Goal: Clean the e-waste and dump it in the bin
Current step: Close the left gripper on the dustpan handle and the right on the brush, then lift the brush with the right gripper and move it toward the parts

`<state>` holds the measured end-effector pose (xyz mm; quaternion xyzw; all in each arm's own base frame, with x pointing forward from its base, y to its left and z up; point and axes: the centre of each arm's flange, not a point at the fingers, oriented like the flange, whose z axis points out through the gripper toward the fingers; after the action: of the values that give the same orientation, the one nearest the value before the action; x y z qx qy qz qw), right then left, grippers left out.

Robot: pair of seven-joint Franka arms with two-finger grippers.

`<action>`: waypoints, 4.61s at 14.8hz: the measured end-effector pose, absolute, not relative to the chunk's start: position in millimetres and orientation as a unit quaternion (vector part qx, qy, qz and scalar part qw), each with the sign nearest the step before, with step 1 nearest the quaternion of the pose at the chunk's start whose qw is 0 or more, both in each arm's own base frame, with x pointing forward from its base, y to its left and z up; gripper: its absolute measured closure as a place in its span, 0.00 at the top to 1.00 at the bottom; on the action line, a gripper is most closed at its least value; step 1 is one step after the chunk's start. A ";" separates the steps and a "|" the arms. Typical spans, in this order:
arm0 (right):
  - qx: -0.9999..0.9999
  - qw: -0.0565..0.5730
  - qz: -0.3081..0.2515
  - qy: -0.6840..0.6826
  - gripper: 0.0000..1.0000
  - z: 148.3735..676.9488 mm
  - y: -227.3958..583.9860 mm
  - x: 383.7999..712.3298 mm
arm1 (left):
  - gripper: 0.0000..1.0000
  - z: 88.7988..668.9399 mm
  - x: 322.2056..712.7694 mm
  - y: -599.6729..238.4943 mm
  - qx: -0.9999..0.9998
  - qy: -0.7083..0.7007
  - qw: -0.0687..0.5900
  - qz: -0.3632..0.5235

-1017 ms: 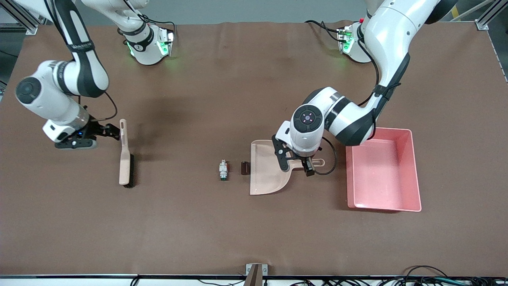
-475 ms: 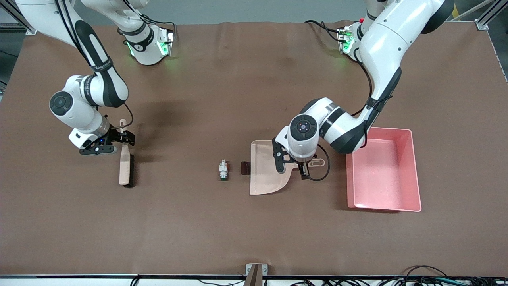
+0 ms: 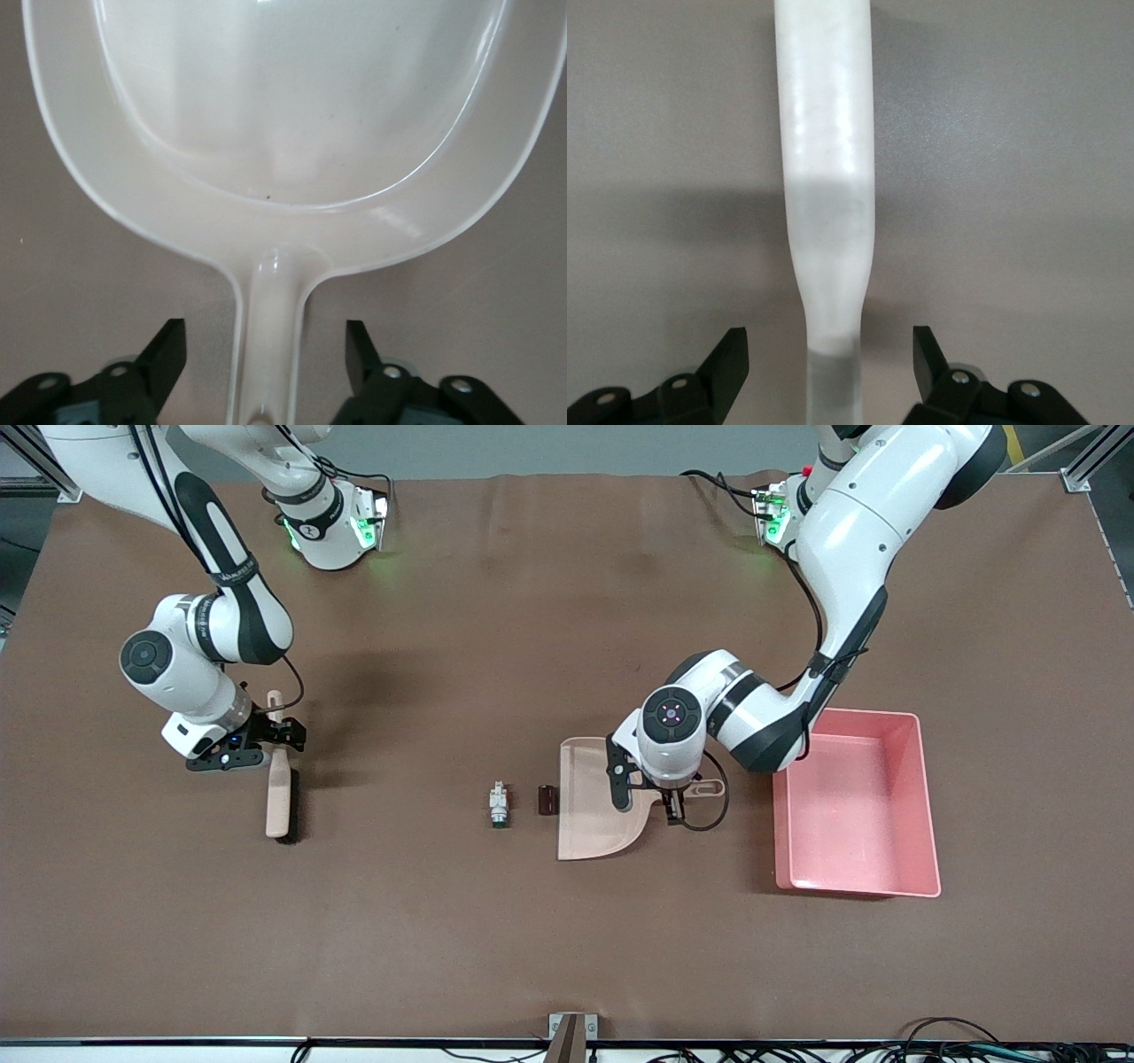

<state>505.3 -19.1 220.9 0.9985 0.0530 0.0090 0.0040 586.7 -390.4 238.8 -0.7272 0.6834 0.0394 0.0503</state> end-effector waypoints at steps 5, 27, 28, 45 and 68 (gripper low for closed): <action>0.998 0.004 0.004 0.055 0.72 220.1 -25.2 504.1 | 0.72 232.5 582.0 -394.3 -0.721 0.689 0.053 0.044; 0.998 0.002 -0.008 0.056 0.49 223.0 -30.5 503.6 | 0.33 223.2 580.8 -395.2 -0.703 0.708 0.055 0.048; 0.998 0.002 -0.008 0.056 0.48 223.0 -30.2 503.6 | 0.33 223.4 581.0 -395.3 -0.703 0.708 0.055 0.048; 0.998 -0.055 0.013 -0.028 0.26 278.6 154.4 539.9 | 0.33 225.1 577.4 -402.5 -0.699 0.711 0.056 0.046; 0.995 -0.054 0.001 -0.080 0.26 223.2 375.1 494.0 | 0.33 224.3 578.5 -400.5 -0.701 0.710 0.057 0.046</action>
<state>494.0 375.1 223.2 0.9953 -0.0803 0.0008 -0.0545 578.5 -400.5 224.3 -0.7008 0.7096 0.0464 0.0567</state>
